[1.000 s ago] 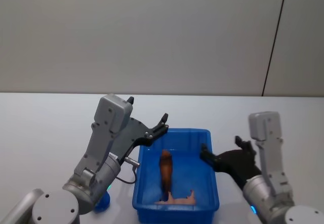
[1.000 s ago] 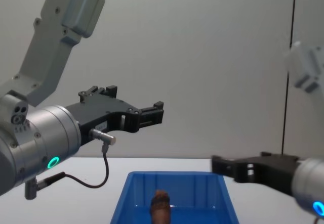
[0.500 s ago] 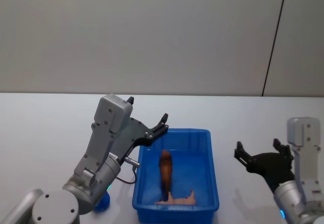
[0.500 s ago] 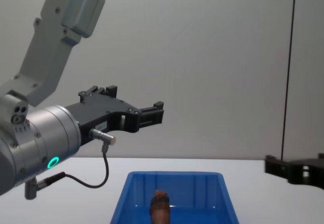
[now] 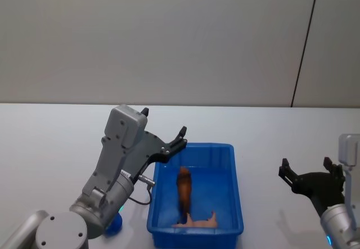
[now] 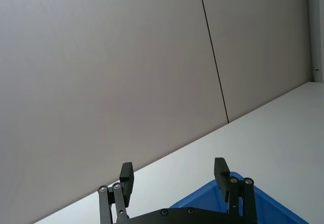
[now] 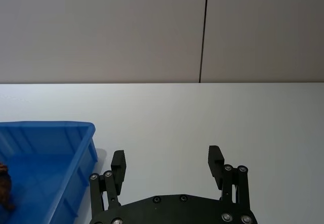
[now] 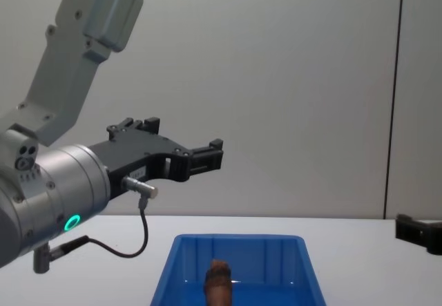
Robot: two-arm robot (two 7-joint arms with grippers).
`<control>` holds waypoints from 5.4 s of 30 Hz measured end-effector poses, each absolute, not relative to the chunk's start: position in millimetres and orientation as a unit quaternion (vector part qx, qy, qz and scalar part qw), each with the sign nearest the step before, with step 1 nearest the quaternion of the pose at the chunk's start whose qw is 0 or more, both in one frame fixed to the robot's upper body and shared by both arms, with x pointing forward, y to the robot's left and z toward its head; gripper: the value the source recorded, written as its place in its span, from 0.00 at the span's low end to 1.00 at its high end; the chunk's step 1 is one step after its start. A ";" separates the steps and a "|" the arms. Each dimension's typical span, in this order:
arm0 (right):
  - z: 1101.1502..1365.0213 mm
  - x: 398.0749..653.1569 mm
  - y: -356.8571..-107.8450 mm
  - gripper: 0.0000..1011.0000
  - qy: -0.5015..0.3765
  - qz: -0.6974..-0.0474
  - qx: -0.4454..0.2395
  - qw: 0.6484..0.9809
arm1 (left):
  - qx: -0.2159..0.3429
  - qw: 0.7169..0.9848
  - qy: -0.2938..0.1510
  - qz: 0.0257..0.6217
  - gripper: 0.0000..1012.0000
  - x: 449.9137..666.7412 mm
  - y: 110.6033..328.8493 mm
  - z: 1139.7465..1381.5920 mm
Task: Pick up the two dolls from the table and place them into the box.
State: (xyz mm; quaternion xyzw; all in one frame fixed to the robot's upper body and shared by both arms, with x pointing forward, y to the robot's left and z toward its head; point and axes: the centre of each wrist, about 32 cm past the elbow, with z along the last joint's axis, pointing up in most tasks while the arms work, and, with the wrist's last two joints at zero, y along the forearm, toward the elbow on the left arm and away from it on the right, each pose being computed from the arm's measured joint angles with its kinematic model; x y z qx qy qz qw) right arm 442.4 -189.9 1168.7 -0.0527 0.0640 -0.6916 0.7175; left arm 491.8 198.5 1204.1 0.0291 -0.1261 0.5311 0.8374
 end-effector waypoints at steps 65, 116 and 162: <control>1167.6 440.0 -196.7 0.99 0.063 -0.703 -0.054 0.706 | 0.188 0.763 0.093 0.611 0.99 433.8 256.5 1159.5; 1167.6 440.0 -196.7 0.99 0.063 -0.703 -0.054 0.706 | 0.209 0.775 0.105 0.586 0.19 456.8 260.0 1146.4; 1167.6 440.0 -196.7 0.99 0.063 -0.703 -0.054 0.706 | 0.077 0.906 -0.066 0.412 0.36 500.8 241.4 1229.1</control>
